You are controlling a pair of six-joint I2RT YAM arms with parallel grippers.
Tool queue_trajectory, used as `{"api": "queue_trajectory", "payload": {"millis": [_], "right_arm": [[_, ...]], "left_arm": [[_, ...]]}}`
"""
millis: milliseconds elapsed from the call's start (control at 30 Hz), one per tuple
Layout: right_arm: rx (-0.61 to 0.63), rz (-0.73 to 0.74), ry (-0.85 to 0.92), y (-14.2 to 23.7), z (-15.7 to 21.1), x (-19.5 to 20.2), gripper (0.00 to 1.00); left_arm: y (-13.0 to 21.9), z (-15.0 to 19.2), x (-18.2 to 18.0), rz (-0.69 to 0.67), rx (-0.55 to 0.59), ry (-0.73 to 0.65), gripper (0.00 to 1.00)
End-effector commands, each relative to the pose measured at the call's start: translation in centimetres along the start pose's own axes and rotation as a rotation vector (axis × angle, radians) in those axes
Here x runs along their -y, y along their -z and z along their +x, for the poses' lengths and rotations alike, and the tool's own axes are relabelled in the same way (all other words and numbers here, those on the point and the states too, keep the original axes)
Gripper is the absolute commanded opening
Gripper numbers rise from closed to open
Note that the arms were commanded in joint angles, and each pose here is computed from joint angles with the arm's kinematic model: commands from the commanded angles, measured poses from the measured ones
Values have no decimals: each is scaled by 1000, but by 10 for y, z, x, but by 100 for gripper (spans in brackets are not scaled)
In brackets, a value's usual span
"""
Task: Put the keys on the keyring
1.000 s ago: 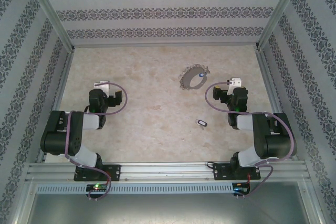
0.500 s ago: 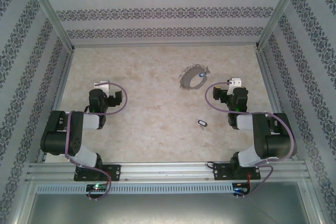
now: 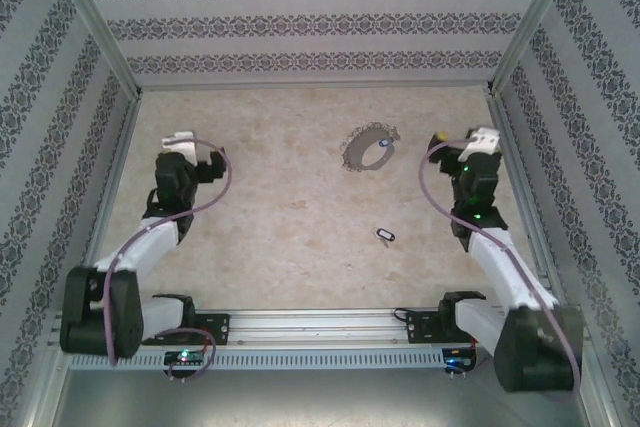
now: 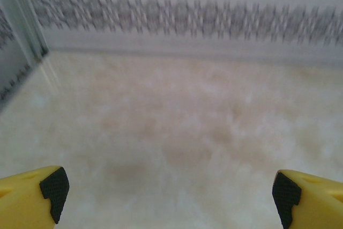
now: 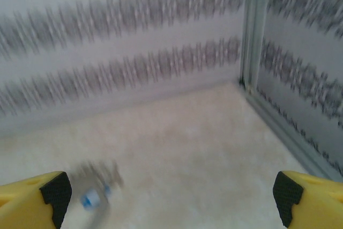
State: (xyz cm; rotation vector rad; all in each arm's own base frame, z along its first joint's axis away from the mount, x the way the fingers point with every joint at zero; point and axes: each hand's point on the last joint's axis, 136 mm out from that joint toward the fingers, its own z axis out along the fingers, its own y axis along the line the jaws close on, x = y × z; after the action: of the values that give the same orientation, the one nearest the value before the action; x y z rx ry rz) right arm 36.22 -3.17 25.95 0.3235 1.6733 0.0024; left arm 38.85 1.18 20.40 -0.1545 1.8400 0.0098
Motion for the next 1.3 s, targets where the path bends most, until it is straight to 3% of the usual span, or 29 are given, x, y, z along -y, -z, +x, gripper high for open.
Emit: {"api": "queue_trajectory", "payload": {"millis": [0, 67, 167, 333, 433, 567, 700, 800, 967, 1167, 1267], "right_arm": [[-17, 126, -260, 18, 3, 27, 98], [26, 112, -345, 20, 0, 29, 98], [-68, 54, -266, 8, 7, 6, 98], [-276, -16, -76, -18, 44, -49, 98], [-434, -146, 2, -34, 77, -97, 97], [-628, -236, 40, -61, 121, -136, 80], [-803, -281, 66, -83, 160, -158, 64], [-895, -307, 111, -88, 184, -181, 60], [-958, -267, 247, -99, 201, -189, 60], [-1070, -333, 93, -96, 225, -178, 63], [-1118, -389, 45, -90, 238, -184, 73]], "left_arm": [[20, -15, -5, -52, -73, 163, 99], [32, -33, -9, -87, -76, 262, 99], [54, -44, -24, -207, -124, 460, 99], [52, -55, 8, -28, -174, 470, 99], [45, -44, 13, -28, -264, 457, 99], [38, -20, 20, -38, -428, 441, 99], [34, -5, 34, 30, -507, 441, 99], [33, 5, 37, 41, -538, 433, 99], [30, 14, 41, 55, -581, 423, 99], [27, 19, 44, 74, -592, 423, 99], [23, 20, 45, 77, -583, 436, 99]]}}
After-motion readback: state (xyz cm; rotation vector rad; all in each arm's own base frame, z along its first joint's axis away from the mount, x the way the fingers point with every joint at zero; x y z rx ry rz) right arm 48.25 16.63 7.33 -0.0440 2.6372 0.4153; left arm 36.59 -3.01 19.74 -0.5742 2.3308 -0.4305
